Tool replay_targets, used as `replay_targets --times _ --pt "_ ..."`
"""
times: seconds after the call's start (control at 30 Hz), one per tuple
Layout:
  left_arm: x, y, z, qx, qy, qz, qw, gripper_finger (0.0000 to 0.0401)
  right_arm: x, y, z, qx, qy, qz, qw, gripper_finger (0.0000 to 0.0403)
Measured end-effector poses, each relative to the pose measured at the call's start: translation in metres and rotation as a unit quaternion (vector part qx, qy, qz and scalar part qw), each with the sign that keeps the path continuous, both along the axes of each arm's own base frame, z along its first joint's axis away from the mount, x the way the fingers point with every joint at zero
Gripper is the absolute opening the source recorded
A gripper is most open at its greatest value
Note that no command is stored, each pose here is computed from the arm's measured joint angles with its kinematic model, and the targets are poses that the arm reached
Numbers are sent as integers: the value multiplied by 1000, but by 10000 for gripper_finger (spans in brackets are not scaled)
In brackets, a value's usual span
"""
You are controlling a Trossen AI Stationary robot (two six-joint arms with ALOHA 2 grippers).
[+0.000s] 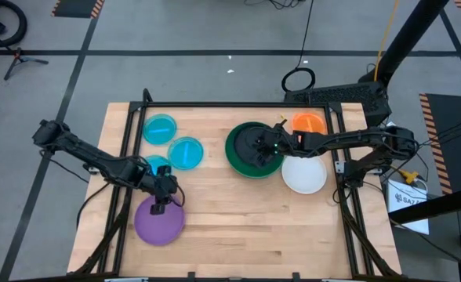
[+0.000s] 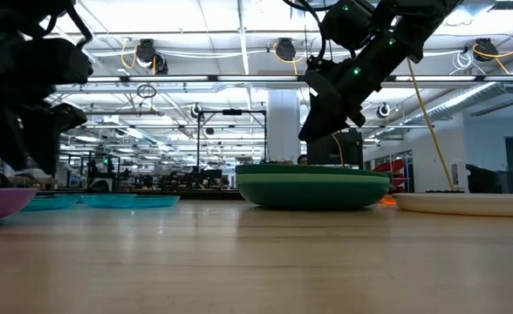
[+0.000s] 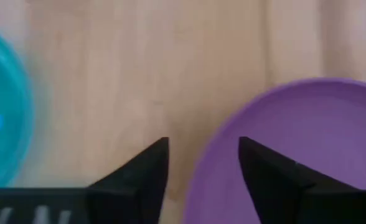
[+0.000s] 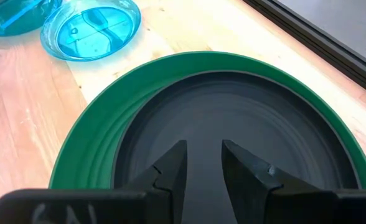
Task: Stack plastic plates
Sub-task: Stack the purple plate on the black plate
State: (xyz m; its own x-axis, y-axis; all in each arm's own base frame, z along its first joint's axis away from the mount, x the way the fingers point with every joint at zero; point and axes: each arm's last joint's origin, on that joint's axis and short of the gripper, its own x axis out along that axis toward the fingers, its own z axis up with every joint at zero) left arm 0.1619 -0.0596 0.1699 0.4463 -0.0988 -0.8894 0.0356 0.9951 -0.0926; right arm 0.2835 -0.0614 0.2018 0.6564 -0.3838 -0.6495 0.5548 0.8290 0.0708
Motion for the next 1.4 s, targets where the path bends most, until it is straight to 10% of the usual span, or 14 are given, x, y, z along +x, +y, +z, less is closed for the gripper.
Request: replay_targets --times 0.8,1.4 --pt "20 -6 -24 -31 37 -4 999 223 -1 0 -1 -10 12 12 1000 93" --pt "24 3 -21 -25 20 -2 999 11 -1 1 -1 -5 15 26 1000 93"
